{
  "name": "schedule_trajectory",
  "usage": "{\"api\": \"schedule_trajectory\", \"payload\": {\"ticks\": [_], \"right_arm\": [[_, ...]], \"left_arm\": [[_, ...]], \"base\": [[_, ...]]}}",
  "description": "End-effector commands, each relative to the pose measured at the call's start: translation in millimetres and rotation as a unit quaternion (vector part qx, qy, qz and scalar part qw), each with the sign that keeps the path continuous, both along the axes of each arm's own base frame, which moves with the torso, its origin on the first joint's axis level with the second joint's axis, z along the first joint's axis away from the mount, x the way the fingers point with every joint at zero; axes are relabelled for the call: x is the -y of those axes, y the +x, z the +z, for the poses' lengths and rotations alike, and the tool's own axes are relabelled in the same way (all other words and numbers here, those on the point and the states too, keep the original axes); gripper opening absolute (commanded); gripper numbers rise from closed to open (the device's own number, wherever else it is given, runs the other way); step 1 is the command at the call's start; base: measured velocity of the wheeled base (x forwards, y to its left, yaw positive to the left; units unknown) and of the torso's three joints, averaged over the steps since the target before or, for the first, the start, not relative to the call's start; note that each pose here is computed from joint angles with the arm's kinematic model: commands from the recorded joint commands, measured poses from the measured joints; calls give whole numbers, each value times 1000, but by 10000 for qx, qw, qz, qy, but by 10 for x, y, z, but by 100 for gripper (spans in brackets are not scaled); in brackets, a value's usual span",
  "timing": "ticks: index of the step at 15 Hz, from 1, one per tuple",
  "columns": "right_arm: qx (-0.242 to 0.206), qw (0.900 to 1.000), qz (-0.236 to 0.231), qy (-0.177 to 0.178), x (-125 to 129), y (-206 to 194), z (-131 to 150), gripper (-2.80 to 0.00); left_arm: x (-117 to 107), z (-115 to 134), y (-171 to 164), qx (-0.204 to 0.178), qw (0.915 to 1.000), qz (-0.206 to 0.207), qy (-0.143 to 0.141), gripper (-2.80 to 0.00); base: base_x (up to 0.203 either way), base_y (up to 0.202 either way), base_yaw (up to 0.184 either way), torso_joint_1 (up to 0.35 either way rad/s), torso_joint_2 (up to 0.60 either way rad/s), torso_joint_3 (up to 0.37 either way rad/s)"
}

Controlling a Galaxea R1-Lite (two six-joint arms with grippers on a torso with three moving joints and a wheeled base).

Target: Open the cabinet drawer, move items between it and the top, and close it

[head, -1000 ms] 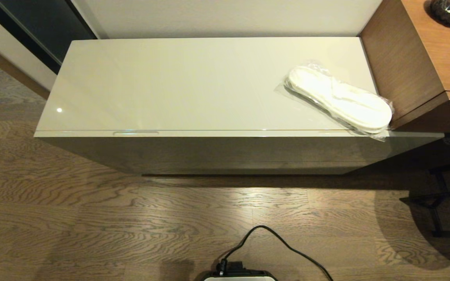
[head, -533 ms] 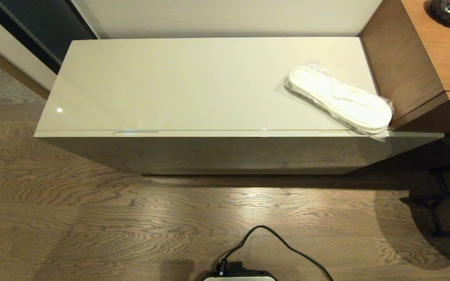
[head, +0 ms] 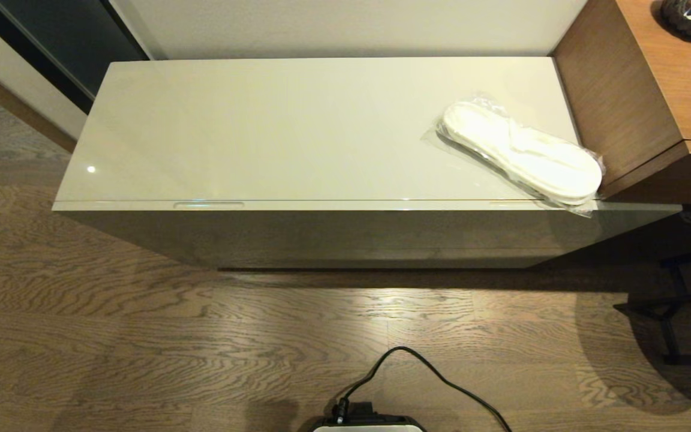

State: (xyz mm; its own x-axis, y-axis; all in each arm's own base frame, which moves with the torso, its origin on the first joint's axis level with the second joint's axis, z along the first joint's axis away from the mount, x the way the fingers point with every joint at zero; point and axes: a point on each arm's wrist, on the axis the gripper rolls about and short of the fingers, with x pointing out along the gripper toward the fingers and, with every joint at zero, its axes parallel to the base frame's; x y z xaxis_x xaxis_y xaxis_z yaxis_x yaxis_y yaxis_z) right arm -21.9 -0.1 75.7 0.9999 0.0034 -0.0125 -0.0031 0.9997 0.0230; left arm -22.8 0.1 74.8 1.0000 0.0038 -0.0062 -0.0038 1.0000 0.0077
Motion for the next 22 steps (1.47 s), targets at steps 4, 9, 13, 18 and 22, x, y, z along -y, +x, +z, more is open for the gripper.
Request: {"api": "schedule_trajectory", "payload": {"ticks": [4, 9, 13, 18, 22], "right_arm": [[-14, 10000, 6, 0, 0, 2, -8, -280], [-14, 10000, 5, 0, 0, 2, -8, -280], [-14, 10000, -2, 0, 0, 2, -8, -280], [-14, 10000, -2, 0, 0, 2, -8, -280], [-14, 10000, -1, 0, 0, 2, -8, -280]], "left_arm": [[0, 0, 1, -7, 10000, 4, 0, -280], [0, 0, 1, -7, 10000, 4, 0, -280], [0, 0, 1, -7, 10000, 4, 0, -280], [0, 0, 1, -7, 10000, 4, 0, -280], [0, 0, 1, -7, 10000, 4, 0, -280]], "base": [[0, 0, 0, 0, 0, 0], [0, 0, 0, 0, 0, 0], [0, 0, 0, 0, 0, 0], [0, 0, 0, 0, 0, 0], [0, 0, 0, 0, 0, 0]]}}
